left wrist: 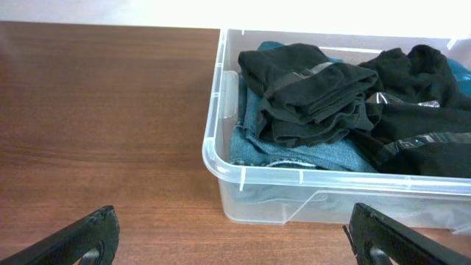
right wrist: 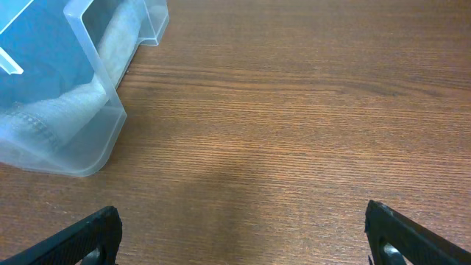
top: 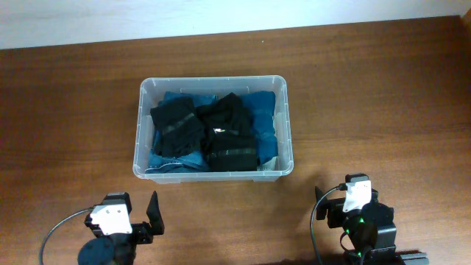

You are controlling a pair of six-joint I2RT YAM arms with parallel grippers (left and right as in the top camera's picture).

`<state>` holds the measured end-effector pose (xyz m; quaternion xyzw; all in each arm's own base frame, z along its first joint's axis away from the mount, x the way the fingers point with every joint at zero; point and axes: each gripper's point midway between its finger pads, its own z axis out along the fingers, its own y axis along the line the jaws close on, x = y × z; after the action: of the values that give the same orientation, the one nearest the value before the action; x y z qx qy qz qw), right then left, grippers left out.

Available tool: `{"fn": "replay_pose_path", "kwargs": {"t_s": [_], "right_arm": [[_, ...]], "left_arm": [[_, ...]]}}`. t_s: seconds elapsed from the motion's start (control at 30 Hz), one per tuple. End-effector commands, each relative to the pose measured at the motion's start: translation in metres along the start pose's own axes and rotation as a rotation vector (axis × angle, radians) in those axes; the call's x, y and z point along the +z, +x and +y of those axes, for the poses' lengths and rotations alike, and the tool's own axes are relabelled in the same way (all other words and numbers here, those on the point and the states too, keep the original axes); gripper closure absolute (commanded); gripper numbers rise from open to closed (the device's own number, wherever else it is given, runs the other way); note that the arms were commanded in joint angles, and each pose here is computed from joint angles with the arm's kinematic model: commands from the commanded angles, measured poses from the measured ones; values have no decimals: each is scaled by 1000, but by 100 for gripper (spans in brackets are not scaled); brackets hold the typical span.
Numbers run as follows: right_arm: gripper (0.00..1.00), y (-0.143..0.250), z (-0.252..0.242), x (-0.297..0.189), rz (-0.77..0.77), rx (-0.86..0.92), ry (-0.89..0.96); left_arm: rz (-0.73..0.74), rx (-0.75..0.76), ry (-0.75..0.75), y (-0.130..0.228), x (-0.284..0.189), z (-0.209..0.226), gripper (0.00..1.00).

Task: Pack container

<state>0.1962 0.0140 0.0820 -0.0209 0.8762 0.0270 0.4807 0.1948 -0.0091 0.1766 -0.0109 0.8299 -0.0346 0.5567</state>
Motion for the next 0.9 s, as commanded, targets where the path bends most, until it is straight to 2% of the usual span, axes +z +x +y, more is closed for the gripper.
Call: {"fn": "replay_pose_path", "kwargs": {"t_s": [0.0,0.5,0.87], "right_arm": [[2,0,-1,0,-5,4,1],[2,0,-1,0,-5,4,1],[2,0,-1,0,-5,4,1]], "left_arm": [[-23,17,7,8,5,0,0],[-27,17,7,42,45,3,0],[-45,17,8,38,46,3,0]]}}
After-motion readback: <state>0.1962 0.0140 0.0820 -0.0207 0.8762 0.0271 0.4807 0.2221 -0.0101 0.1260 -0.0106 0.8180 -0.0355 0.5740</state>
